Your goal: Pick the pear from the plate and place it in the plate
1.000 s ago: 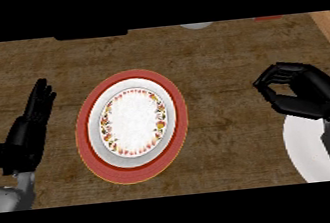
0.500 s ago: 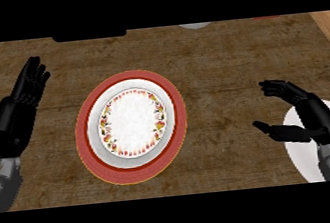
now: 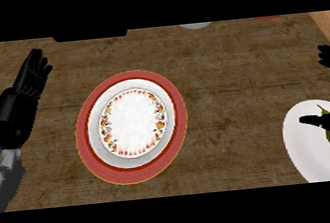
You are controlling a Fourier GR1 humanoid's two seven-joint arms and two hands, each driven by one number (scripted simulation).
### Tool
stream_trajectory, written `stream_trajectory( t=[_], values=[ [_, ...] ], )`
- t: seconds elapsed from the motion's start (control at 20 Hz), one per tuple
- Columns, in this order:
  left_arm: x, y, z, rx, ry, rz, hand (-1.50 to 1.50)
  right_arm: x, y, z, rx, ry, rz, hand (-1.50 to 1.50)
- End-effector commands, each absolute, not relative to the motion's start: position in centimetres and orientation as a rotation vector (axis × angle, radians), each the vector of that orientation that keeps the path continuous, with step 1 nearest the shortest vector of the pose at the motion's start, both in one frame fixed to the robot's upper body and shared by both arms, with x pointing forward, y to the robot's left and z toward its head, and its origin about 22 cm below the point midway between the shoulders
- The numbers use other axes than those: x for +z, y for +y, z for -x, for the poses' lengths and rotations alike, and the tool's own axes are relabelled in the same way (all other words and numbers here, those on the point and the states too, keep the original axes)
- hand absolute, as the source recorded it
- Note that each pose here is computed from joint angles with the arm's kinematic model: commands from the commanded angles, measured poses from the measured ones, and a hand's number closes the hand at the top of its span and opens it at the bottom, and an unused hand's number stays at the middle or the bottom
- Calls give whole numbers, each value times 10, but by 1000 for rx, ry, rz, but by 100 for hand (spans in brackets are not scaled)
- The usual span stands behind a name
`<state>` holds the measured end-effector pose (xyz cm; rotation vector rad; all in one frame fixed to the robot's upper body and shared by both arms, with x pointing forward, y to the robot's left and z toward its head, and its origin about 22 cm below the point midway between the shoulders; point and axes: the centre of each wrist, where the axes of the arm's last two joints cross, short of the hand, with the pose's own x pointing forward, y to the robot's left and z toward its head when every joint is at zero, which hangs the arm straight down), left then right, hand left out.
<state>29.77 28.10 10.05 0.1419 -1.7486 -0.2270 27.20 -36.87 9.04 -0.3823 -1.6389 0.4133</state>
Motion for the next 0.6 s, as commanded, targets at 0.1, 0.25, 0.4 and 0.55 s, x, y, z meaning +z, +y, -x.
stream_trajectory(
  t=[0.1, 0.25, 0.4, 0.55],
  values=[
    [89, 282, -289, -232, -1739, -138, 0, 148, -391, -268, 702, -1289, 594, -150],
    [102, 280, -300, -237, -1748, -125, 0, 175, -403, -279, 846, -1088, 617, -150],
    [104, 284, -304, -241, -1747, -128, 0, 186, -399, -283, 959, -930, 598, -150],
    [109, 270, -301, -253, -1745, -108, 0, 176, -388, -291, 1037, -779, 529, -150]
  ],
)
